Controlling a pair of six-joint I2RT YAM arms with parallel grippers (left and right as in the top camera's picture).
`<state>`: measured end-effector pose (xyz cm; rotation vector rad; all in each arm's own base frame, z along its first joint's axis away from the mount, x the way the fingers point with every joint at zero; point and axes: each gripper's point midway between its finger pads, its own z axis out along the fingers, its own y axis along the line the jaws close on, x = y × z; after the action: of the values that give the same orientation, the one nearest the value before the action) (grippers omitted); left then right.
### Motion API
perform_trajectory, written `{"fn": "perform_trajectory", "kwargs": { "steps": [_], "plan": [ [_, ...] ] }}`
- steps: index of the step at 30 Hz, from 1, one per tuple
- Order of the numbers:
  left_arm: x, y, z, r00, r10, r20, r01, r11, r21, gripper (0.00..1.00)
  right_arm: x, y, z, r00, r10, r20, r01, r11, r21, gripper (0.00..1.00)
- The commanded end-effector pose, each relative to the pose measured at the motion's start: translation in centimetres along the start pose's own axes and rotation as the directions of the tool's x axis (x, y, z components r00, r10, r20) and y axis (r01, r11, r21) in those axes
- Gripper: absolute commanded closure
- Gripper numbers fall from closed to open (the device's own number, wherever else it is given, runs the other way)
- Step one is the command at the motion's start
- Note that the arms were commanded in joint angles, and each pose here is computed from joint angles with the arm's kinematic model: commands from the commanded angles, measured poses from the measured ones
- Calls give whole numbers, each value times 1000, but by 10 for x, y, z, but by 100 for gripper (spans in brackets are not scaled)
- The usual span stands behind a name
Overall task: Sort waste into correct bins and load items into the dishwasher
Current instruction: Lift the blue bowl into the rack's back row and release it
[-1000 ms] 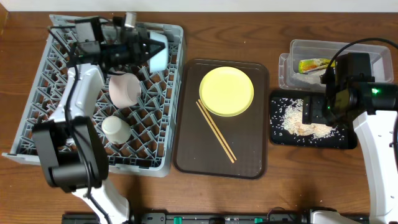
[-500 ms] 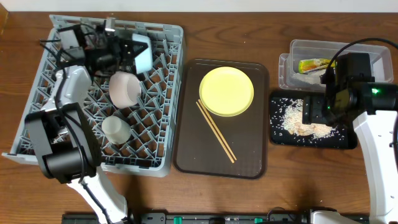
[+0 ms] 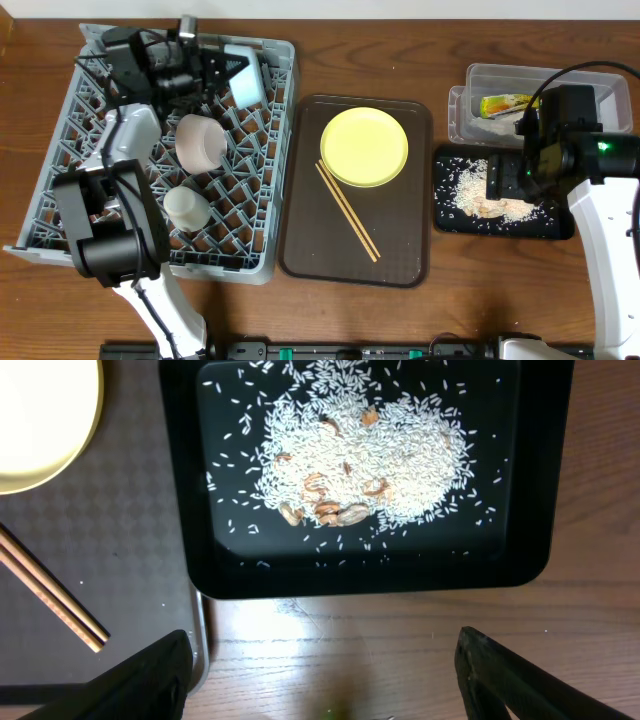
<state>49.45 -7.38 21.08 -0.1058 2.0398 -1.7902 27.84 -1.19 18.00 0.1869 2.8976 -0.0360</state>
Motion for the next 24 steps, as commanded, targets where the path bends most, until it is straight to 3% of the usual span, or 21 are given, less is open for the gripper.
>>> {"fn": "perform_trajectory", "kwargs": {
  "steps": [1,17,24],
  "plan": [
    [2,-1,4,997,-74,-18,74,997,13,94,-4,-7,-8,999,34,28,-35,999,11,18],
    [-7,47,5,984,-164,64,168,984,-66,94,-2,-7,-8,999,34,19,-34,999,12,18],
    [-14,59,-15,979,-180,100,187,980,-67,93,0,-7,-8,999,34,12,-34,999,13,18]
  ]
}}
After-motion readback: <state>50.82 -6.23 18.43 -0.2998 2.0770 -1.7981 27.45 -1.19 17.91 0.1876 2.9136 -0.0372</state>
